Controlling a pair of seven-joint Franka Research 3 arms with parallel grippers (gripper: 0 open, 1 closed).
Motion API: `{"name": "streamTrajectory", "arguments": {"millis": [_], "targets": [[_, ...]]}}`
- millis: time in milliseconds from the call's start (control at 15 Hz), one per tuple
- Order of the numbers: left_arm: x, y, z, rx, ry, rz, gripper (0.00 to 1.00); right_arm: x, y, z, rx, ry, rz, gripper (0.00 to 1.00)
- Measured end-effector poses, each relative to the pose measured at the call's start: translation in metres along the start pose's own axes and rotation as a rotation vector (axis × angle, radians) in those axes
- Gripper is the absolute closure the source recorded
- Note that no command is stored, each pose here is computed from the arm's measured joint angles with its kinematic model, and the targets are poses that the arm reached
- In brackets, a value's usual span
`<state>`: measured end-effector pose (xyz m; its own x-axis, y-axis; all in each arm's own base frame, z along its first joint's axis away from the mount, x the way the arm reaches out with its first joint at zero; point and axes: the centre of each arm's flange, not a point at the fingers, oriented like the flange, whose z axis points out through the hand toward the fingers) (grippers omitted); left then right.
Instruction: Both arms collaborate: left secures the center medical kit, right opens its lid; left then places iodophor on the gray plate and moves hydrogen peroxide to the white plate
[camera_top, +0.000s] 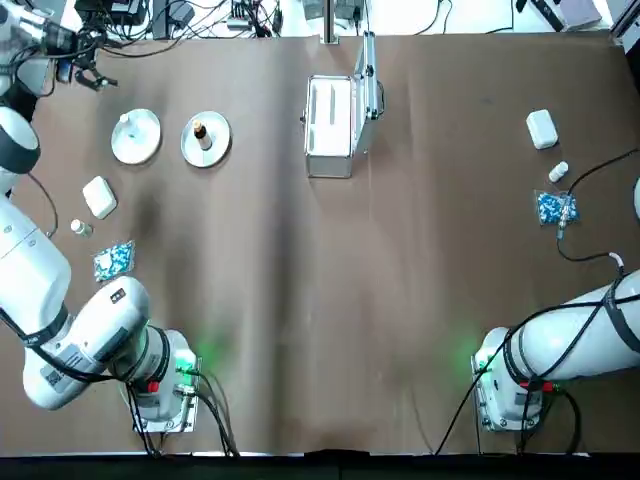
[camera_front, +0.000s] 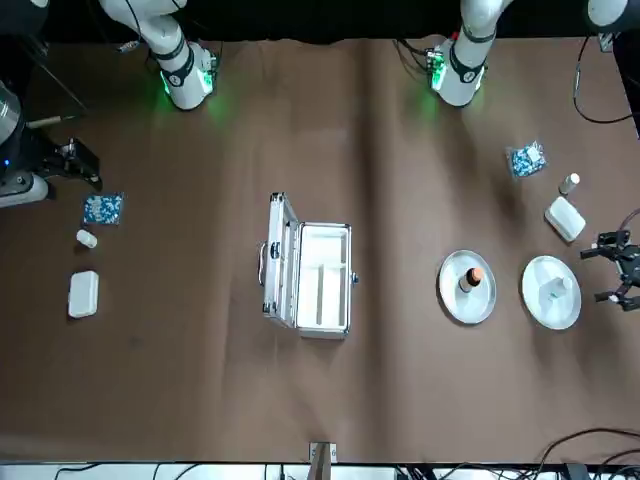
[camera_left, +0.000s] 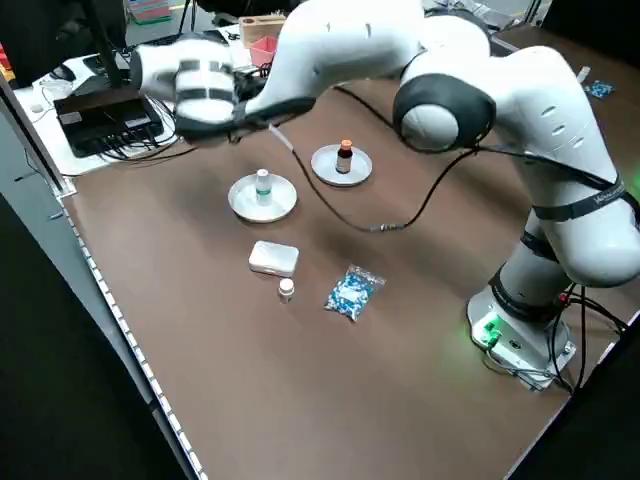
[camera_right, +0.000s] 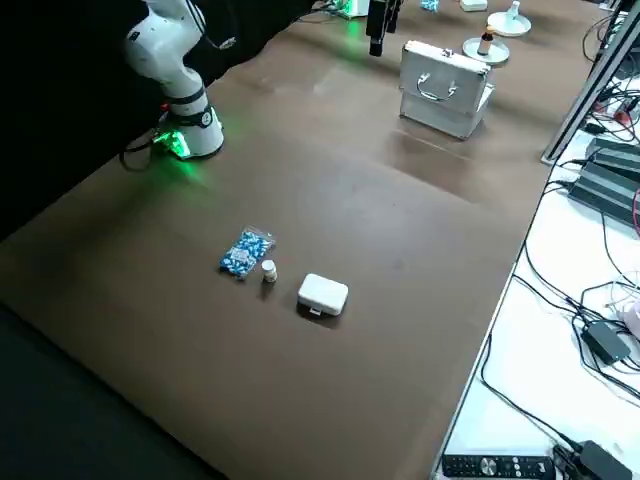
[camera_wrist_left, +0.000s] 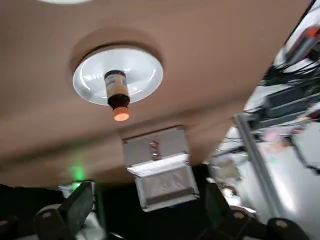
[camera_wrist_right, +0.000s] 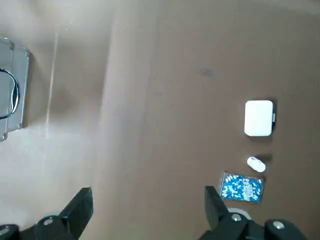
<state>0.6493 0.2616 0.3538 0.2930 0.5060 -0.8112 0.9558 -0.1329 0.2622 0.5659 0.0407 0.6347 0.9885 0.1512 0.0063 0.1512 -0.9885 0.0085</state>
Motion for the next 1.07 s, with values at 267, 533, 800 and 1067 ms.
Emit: {"name": "streamTrajectory", "arguments": {"millis": [267,533,800,1067], "targets": [[-0.063,0.042,0.069,0.21,0.095,0.105,0.0,0.0,0.004,-0.002,-0.001,0.007,0.009,0.01],[-0.124,0.074,0.165,0.448,0.207,0.234,0.0,-0.002,0.027,-0.004,-0.003,0.012,0.04,0.01],[-0.18,0.087,0.235,0.608,0.332,0.301,0.0,-0.008,0.063,-0.005,0.0,0.015,0.051,0.01],[-0.217,0.091,0.261,0.704,0.488,0.35,0.0,-0.008,0.06,-0.005,0.002,0.014,0.045,0.01]]}}
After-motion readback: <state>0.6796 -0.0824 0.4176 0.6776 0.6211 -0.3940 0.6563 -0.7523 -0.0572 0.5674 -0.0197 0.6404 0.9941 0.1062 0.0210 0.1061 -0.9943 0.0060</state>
